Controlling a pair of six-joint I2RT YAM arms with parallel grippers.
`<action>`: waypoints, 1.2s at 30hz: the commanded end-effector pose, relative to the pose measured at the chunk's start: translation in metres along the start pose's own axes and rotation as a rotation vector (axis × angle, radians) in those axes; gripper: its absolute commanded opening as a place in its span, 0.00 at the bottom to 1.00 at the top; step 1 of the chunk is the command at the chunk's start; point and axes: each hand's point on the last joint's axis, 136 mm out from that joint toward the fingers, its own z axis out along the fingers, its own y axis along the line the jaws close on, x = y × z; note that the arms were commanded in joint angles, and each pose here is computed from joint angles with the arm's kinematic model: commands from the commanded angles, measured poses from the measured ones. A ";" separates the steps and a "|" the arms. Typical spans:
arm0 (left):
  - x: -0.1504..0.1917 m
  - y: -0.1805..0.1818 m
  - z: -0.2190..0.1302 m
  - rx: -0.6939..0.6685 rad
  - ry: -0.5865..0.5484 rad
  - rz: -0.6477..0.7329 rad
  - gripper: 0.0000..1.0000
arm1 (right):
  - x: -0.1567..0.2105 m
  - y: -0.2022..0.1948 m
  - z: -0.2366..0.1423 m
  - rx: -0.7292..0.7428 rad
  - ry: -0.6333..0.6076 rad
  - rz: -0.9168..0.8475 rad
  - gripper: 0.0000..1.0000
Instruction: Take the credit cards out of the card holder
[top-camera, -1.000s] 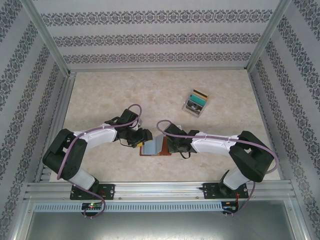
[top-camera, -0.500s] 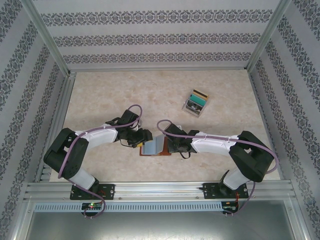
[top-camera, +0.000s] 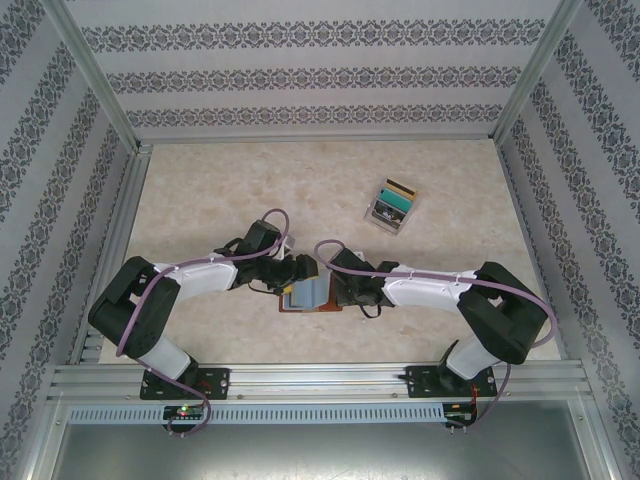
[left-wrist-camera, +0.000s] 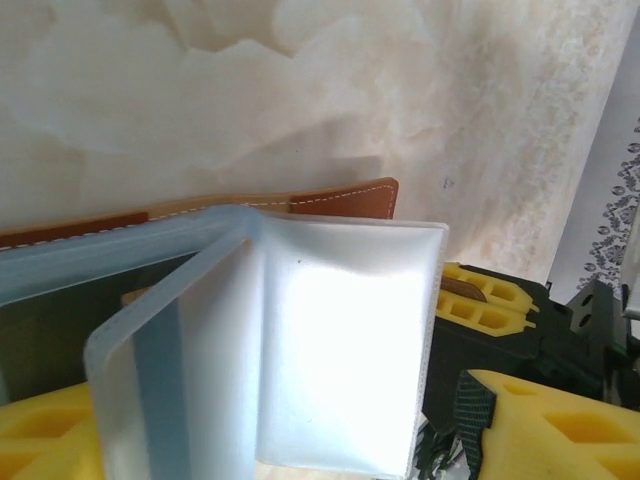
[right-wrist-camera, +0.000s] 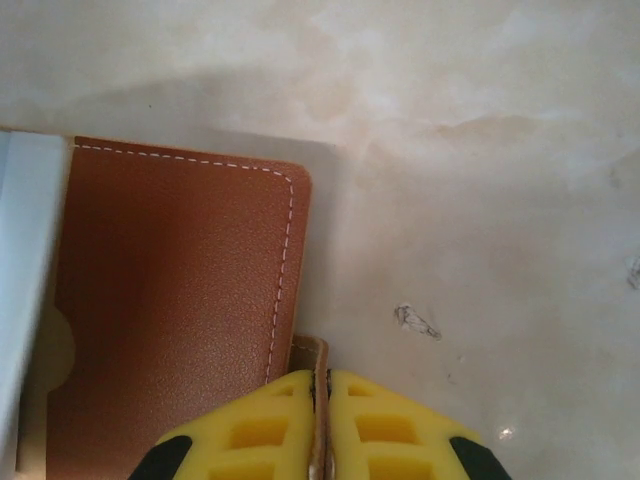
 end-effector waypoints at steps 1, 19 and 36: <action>0.001 -0.022 0.001 0.067 0.008 0.048 0.77 | 0.003 -0.002 0.001 -0.009 0.005 0.028 0.02; -0.004 0.020 -0.031 -0.246 -0.108 0.065 0.78 | 0.005 -0.008 -0.001 0.006 -0.003 0.037 0.00; 0.002 0.022 -0.005 -0.175 -0.032 0.044 0.75 | 0.005 -0.008 0.000 0.006 0.001 0.038 0.00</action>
